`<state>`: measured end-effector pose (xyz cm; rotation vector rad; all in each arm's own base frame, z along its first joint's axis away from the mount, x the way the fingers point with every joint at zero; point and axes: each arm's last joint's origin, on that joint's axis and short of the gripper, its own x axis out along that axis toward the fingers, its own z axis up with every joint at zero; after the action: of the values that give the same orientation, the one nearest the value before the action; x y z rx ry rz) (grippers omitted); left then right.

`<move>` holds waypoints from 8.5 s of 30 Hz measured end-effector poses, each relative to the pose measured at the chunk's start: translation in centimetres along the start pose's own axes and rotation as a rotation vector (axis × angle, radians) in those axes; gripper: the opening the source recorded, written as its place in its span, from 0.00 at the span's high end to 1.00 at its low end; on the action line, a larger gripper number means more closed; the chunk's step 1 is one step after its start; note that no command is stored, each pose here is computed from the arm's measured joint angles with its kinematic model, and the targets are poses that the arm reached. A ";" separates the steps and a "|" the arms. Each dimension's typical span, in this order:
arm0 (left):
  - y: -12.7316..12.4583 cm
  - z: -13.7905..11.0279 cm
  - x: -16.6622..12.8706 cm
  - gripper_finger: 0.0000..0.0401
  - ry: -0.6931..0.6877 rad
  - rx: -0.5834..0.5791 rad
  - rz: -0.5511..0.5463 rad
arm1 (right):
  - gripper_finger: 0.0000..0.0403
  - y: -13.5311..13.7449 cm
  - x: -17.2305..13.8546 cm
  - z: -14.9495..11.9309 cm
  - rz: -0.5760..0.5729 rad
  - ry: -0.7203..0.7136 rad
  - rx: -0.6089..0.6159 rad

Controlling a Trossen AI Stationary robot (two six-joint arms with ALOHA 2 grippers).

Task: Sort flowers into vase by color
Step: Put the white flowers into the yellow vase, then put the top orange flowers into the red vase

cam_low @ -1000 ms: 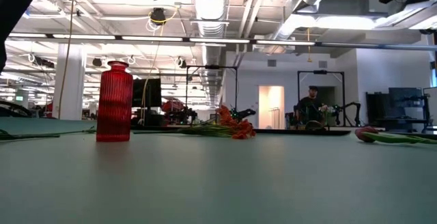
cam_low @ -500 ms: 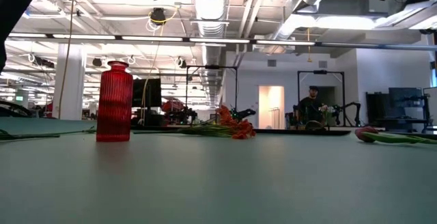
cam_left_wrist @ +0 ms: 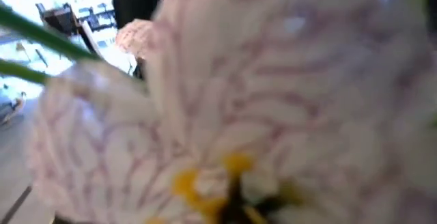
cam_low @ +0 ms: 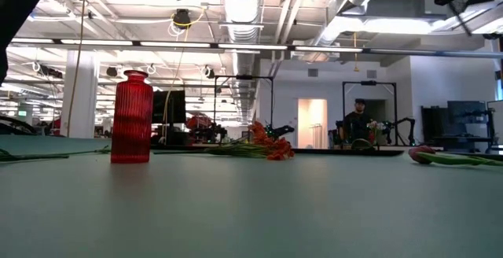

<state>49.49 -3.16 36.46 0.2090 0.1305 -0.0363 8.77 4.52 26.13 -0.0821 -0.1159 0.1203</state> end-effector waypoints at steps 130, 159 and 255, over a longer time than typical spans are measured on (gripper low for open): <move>-2.5 -3.8 -17.3 0.37 0.180 -0.110 0.154 | 0.90 19.7 -6.2 0.2 -0.014 0.111 0.136; -2.7 -3.8 -17.3 0.37 0.181 -0.154 0.130 | 0.90 22.3 -6.2 -4.3 -0.025 0.110 -0.063; -1.6 -5.0 -17.4 0.37 0.295 -0.057 0.117 | 0.53 0.8 -6.2 2.9 -0.010 1.017 1.301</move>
<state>31.55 -3.25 33.60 0.1639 0.4119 0.1153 2.26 4.74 28.27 1.1509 0.9837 0.1126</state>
